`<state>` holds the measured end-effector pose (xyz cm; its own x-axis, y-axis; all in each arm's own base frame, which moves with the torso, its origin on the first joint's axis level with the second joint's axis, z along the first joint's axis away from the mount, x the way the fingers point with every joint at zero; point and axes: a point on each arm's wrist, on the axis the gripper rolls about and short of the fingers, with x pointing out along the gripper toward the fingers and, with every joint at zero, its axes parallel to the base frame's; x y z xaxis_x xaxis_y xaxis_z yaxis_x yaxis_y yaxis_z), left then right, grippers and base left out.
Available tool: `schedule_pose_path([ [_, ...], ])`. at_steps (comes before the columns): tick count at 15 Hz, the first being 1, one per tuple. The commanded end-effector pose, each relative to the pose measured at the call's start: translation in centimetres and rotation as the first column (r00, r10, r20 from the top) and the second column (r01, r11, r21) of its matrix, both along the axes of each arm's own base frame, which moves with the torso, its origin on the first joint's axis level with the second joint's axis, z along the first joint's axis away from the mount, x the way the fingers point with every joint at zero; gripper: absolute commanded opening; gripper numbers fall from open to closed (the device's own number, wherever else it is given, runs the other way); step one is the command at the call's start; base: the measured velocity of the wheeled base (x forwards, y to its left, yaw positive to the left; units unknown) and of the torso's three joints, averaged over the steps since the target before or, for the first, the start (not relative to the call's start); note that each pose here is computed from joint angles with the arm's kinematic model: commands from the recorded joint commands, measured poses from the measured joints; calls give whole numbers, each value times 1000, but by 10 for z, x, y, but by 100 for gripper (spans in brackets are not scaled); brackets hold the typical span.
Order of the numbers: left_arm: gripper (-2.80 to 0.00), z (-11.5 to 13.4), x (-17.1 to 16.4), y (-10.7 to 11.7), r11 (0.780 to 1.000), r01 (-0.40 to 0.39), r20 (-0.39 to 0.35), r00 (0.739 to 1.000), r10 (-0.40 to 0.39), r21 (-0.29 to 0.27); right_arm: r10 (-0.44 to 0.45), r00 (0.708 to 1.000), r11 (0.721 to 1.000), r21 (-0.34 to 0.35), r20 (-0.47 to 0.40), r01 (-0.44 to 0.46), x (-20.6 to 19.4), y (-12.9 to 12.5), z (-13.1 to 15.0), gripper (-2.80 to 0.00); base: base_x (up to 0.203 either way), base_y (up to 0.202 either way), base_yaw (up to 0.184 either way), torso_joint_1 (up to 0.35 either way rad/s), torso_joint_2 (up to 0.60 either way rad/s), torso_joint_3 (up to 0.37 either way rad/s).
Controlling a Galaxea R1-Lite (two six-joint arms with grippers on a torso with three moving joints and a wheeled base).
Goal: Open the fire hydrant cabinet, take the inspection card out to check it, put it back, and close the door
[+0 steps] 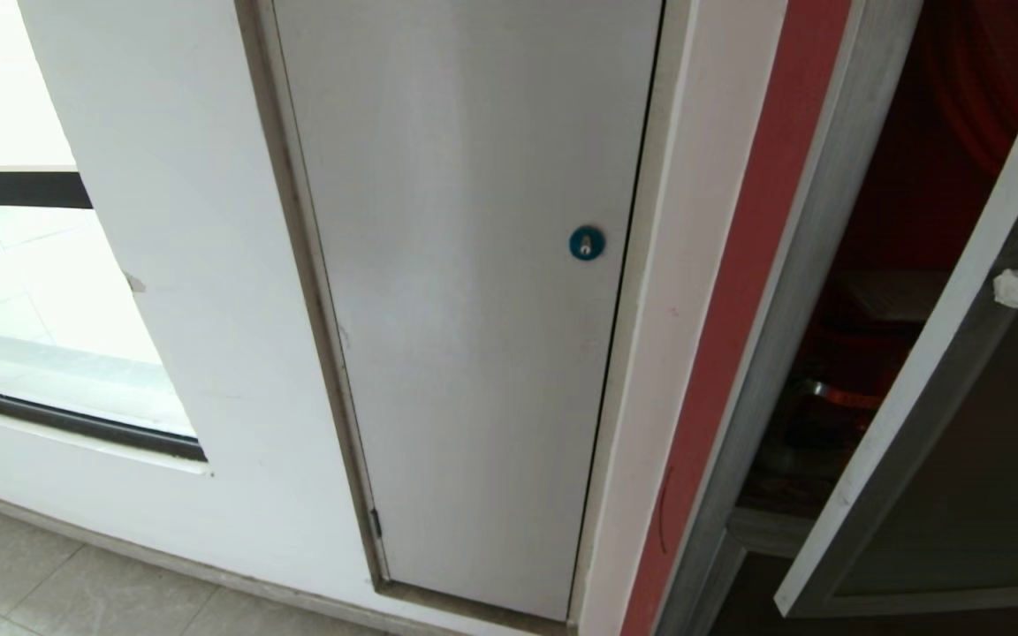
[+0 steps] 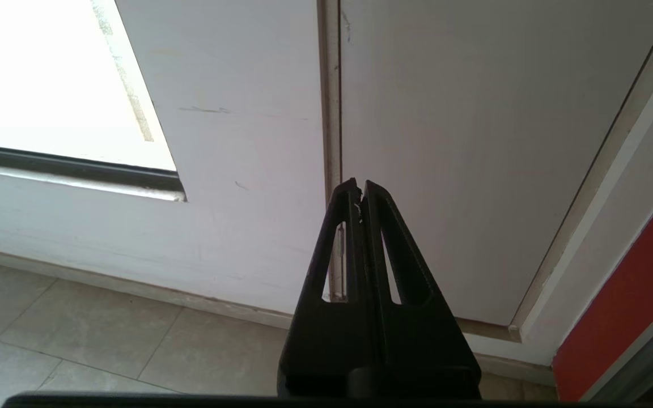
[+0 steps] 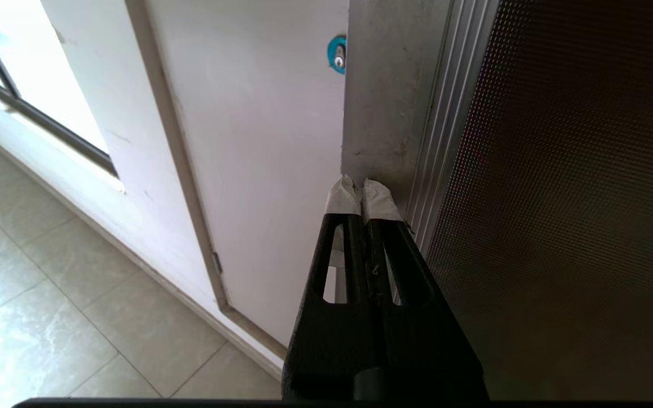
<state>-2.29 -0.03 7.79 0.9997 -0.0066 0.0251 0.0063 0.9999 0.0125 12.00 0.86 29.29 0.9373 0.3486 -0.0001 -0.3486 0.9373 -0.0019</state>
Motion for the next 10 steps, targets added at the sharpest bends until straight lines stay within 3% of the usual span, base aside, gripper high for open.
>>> schedule_pose_path([
  [1,-280,-2,1,0,1000,0,-8,1000,0,0,-8,999,1000,0,-45,8,25,0,-3,-280,0,0,0,0,0,0],
  [10,-280,-2,1,0,1000,0,-8,1000,0,0,-78,993,997,-2,-91,78,86,-1,-13,-280,0,0,0,0,0,0],
])
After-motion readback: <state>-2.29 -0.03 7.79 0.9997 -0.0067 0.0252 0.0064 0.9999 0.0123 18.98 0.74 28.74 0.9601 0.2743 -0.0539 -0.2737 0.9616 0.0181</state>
